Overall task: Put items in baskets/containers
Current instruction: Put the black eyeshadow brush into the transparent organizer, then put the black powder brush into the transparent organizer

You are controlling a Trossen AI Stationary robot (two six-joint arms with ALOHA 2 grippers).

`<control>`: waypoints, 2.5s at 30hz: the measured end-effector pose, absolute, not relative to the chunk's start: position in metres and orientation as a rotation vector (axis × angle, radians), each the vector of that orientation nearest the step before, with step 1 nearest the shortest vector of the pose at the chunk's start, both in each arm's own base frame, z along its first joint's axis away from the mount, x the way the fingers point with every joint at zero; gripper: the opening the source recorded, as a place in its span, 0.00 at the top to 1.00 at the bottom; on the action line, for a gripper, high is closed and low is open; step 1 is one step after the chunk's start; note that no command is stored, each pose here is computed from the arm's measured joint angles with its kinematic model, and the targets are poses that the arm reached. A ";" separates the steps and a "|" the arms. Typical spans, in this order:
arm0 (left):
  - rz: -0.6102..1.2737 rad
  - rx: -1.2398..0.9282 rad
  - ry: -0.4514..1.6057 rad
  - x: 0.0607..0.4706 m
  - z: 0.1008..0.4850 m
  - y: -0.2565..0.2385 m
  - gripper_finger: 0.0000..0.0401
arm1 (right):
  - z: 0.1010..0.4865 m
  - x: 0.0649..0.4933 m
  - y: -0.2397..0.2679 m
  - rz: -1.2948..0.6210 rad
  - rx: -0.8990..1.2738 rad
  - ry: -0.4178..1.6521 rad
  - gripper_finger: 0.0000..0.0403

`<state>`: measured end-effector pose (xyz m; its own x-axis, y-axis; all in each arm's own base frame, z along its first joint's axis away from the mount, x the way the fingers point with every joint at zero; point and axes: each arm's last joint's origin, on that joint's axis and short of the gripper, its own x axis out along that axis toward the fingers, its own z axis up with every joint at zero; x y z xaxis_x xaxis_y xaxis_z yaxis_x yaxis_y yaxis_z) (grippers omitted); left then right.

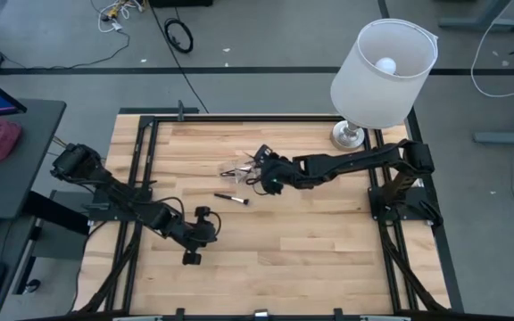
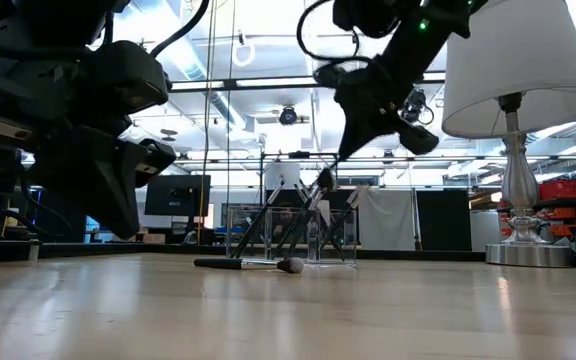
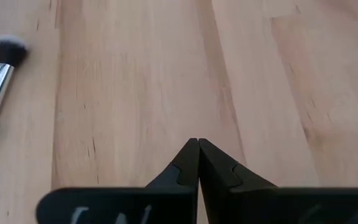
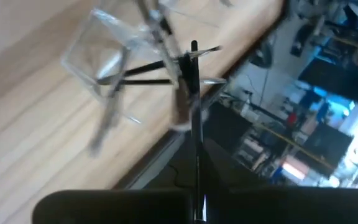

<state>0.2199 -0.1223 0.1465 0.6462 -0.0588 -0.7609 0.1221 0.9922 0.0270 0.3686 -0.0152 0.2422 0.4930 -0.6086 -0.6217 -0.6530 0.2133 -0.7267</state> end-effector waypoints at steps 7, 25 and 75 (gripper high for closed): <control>-0.097 0.089 0.859 0.220 0.146 -0.122 0.98 | 0.240 0.369 -0.015 0.088 -1.517 1.171 0.98; -0.080 0.095 0.848 0.220 0.147 -0.122 0.98 | 0.217 0.388 -0.030 0.422 -1.883 1.097 0.96; 0.024 0.106 0.822 0.222 0.147 -0.117 0.91 | 0.210 0.381 0.076 -0.646 -1.222 0.979 0.60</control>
